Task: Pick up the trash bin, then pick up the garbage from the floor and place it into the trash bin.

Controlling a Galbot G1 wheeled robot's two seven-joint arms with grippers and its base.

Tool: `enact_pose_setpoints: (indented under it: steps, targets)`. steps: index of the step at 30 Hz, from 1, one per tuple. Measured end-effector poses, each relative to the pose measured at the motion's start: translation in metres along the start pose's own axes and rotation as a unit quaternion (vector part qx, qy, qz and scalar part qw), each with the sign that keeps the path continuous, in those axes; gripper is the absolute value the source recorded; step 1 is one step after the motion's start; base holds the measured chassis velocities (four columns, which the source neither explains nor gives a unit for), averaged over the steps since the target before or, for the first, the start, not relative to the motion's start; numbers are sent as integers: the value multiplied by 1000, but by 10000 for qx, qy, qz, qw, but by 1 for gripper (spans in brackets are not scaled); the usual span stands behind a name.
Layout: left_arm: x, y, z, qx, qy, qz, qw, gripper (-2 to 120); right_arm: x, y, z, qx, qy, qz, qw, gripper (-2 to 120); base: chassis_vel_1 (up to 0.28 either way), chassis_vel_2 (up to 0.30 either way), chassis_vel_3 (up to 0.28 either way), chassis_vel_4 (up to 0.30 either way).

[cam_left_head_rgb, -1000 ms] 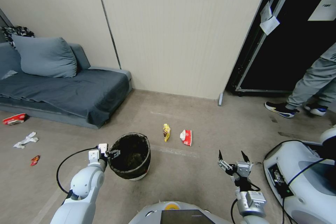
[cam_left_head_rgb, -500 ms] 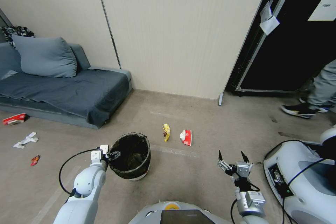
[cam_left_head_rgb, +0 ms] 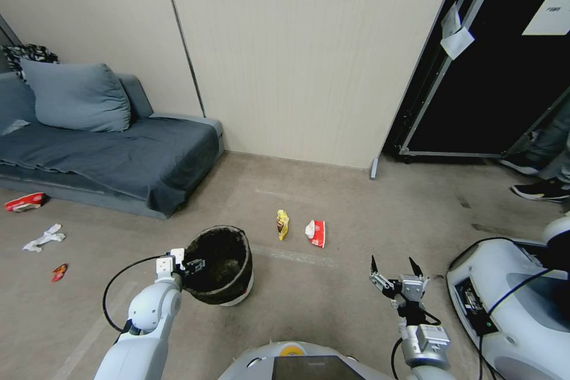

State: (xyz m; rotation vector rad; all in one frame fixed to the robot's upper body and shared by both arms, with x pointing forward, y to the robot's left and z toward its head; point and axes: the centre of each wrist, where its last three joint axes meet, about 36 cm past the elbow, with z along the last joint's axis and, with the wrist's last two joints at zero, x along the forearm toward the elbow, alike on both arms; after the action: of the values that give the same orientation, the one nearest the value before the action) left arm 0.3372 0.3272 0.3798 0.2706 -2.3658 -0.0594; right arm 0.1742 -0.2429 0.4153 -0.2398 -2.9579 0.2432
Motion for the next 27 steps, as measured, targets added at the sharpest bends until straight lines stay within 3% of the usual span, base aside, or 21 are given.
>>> enact_pose_setpoints:
  steps: [4,15,27]
  targets:
    - [0,-1,1,-10,6,27,10000,97,0,0,0,3,0,-6,10000,100,0,0,0,0]
    - [3,-5,-1,-42,-40,39,10000,54,1,2,1,-10,5,-18,10000,100,0,0,0,0]
    - [4,-1,-4,-58,-87,-41,9999,19,1,3,1,-13,6,-16,10000,100,0,0,0,0]
